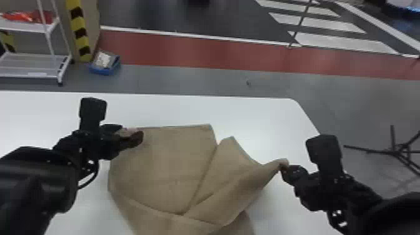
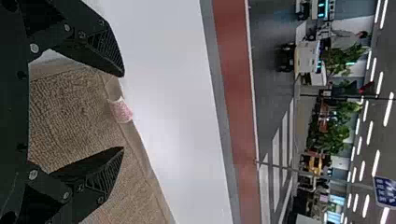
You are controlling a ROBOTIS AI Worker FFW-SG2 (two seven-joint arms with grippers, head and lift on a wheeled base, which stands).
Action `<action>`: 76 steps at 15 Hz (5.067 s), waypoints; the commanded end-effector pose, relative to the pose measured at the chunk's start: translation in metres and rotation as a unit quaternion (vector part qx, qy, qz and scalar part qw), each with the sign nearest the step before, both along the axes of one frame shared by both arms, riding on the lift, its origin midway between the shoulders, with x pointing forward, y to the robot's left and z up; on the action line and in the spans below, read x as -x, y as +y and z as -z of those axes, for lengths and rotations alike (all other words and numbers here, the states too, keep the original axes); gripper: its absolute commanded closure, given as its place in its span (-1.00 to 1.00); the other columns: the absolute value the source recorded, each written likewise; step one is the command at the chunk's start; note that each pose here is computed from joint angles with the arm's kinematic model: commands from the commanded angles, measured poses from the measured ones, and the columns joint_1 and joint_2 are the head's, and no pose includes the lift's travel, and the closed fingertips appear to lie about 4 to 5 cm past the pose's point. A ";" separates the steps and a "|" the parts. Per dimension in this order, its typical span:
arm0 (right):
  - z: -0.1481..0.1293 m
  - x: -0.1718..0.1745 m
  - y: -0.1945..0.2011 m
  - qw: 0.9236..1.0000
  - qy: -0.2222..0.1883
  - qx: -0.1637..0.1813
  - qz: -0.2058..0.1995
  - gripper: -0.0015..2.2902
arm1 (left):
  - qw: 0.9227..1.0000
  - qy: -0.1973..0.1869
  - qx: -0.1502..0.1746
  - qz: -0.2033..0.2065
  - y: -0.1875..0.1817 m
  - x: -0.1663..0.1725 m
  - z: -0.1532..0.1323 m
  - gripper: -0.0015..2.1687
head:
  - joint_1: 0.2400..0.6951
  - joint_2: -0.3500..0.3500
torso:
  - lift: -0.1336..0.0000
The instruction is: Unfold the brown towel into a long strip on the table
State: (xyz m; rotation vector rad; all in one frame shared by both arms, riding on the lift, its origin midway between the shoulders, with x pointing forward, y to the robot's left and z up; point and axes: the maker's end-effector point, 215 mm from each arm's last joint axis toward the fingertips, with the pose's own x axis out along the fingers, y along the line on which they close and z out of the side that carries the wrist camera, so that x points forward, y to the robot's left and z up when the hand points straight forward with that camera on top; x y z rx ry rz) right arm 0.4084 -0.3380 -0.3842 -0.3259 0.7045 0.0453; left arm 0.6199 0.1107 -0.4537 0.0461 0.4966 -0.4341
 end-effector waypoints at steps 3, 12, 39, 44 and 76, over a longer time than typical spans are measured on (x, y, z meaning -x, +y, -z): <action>0.003 -0.004 0.003 1.000 0.002 -0.007 -0.002 0.36 | 0.999 0.028 -0.035 -0.006 0.013 0.011 0.027 0.14 | 1.00 -0.68 | -0.85; 0.006 -0.074 -0.013 0.998 -0.018 -0.052 0.011 0.36 | 0.992 0.011 -0.041 -0.121 0.108 0.022 -0.020 0.82 | 1.00 -0.50 | -0.85; -0.037 -0.042 -0.069 0.986 0.008 0.063 -0.153 -0.92 | 0.967 -0.001 -0.048 -0.251 0.195 0.212 -0.042 -0.99 | 1.00 -0.38 | -0.85; -0.022 -0.016 -0.046 0.923 0.049 0.192 -0.331 -0.88 | 0.970 -0.009 -0.043 -0.241 0.190 0.207 -0.048 -0.98 | 1.00 -0.35 | -0.85; 0.067 -0.009 -0.073 0.908 0.160 0.196 -0.334 -0.43 | 0.983 -0.027 -0.004 -0.182 0.135 0.168 -0.052 -0.98 | 1.00 -0.58 | -0.85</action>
